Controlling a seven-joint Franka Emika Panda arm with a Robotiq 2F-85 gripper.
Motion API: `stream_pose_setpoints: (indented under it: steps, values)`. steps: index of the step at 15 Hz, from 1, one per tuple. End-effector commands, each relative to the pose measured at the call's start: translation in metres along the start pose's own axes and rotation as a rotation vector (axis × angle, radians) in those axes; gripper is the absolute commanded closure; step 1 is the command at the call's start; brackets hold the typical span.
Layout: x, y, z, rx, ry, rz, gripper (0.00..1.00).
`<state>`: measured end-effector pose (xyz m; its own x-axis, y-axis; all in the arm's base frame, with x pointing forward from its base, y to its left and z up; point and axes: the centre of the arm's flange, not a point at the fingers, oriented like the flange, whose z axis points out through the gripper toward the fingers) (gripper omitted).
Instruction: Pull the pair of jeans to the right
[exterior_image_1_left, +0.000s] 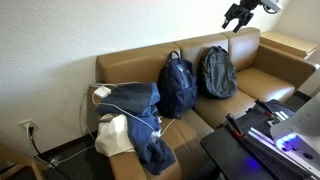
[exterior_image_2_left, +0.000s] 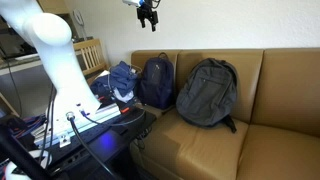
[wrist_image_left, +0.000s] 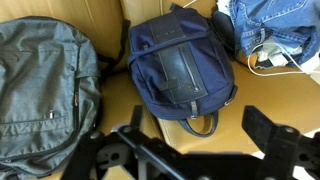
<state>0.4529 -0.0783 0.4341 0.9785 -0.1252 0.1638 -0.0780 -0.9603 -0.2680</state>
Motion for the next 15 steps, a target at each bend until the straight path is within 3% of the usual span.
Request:
stream_pose_setpoints:
  steps: [1, 4, 8, 10, 11, 12, 15]
  values:
    - [0.0, 0.0, 0.0, 0.0, 0.0, 0.0, 0.0]
    - [0.072, 0.003, -0.026, 0.071, -0.044, -0.105, 0.0]
    - [0.108, 0.007, -0.051, 0.106, -0.141, -0.296, 0.0]
    - [0.123, 0.01, -0.056, 0.104, -0.18, -0.403, 0.0]
    - [0.127, 0.01, -0.055, 0.106, -0.139, -0.42, 0.0]
    - [0.098, 0.001, -0.053, 0.105, -0.134, -0.357, 0.0]
    - [0.114, 0.006, -0.05, 0.094, -0.13, -0.394, 0.0]
